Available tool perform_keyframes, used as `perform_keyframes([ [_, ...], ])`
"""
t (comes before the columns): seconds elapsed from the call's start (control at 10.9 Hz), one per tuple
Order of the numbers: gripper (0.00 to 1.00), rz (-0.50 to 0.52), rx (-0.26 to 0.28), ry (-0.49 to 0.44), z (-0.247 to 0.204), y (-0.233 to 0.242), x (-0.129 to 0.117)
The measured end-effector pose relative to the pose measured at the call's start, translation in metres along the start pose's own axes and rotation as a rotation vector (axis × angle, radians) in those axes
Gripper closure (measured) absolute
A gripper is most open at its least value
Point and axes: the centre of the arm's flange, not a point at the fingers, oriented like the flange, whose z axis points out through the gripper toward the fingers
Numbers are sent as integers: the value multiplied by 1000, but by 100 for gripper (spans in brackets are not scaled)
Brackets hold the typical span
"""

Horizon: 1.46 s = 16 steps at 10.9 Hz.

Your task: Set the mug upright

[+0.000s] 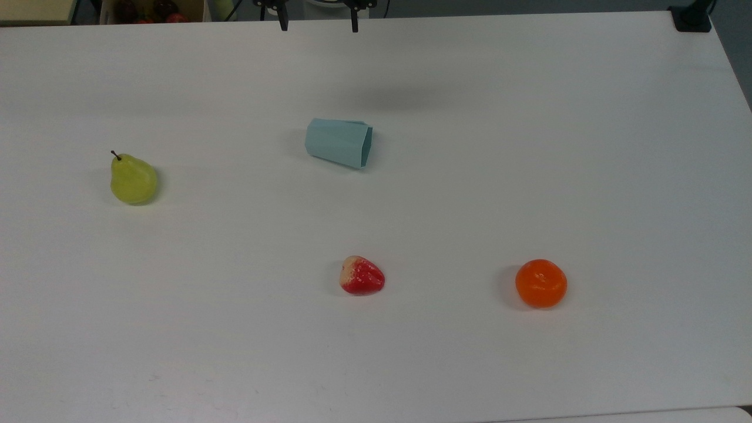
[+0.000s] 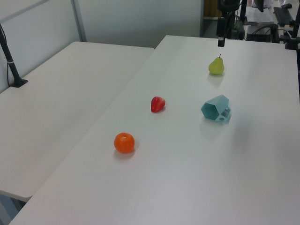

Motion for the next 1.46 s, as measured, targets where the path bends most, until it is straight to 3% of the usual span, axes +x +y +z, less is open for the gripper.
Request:
perform_keyframes([
  [0.82,0,-15,-19,-16,10,-7,1],
  [0.91,0,-31,-42,-21,16,-14,3],
  [1.1,0,-47,-136,-46,44,-44,9],
  [1.46,0,-29,-379,-89,123,-114,15],
])
